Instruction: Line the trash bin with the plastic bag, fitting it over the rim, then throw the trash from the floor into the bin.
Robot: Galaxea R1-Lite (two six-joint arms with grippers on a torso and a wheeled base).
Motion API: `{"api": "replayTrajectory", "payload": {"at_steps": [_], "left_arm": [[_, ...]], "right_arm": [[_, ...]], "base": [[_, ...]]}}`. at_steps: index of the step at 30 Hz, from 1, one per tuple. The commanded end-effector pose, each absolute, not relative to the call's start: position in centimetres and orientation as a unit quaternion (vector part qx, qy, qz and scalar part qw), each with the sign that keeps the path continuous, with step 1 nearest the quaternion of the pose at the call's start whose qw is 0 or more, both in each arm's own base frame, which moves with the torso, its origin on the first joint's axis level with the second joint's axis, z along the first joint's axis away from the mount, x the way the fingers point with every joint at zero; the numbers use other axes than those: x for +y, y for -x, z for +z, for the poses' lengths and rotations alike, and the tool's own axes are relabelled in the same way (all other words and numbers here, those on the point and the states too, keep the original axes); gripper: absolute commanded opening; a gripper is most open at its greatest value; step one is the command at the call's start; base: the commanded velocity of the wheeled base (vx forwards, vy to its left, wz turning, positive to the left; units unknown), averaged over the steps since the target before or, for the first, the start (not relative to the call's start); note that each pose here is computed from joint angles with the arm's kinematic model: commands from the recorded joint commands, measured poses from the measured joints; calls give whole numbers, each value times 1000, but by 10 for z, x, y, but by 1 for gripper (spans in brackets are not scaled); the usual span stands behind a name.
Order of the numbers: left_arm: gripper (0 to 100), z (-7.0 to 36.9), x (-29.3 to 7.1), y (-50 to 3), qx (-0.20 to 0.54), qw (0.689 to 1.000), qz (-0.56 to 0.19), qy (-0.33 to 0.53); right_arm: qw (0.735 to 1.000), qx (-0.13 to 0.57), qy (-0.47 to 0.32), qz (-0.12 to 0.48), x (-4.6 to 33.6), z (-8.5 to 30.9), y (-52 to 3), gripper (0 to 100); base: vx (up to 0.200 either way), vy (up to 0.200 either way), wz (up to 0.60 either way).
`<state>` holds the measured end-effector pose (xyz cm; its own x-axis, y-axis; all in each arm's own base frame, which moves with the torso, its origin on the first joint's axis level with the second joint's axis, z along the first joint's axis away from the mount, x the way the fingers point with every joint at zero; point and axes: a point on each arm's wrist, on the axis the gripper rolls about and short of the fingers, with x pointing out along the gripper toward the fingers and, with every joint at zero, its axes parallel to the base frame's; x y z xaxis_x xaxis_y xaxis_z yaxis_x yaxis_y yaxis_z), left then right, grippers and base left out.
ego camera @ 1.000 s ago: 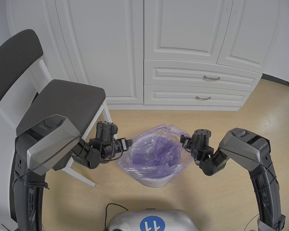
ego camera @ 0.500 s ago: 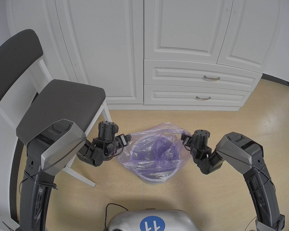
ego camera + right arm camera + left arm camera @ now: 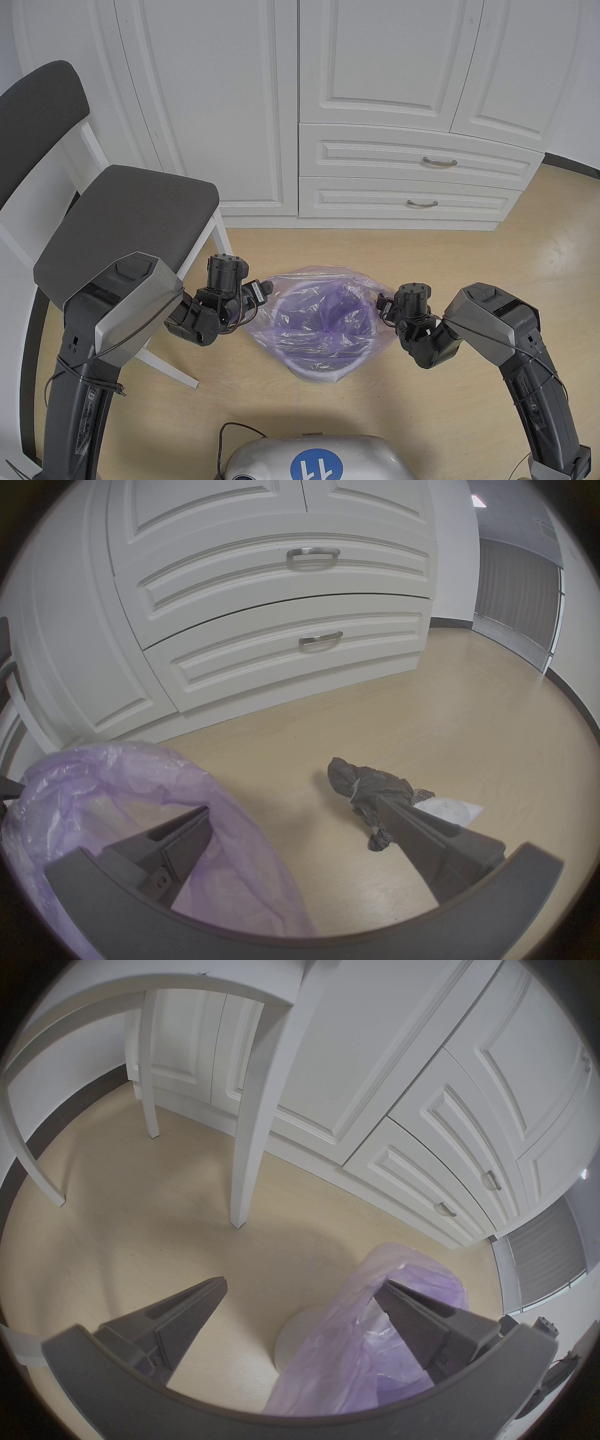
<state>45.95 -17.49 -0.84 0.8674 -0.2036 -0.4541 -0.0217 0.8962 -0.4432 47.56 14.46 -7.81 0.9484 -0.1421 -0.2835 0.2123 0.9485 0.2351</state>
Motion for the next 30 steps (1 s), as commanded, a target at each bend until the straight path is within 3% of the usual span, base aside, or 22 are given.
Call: {"api": "replayTrajectory", "payload": {"at_steps": [1,7,15,30], "left_arm": [[100,-11,-174,-459,255,940,-47,221],[100,-9,-171,-454,263,940,-41,213],[100,10,-169,-439,262,945,-58,186],[100,-1,-171,-447,273,942,-57,188]], "right_arm": [[978,138,-129,-91,145,-79,-473,100],[978,139,-127,-87,145,-67,-466,100],[980,126,-141,-59,142,-19,-455,100],[978,124,-148,-79,133,-69,-484,100]], "base": [[0,0,0],[0,0,0],[0,0,0],[0,0,0]]}}
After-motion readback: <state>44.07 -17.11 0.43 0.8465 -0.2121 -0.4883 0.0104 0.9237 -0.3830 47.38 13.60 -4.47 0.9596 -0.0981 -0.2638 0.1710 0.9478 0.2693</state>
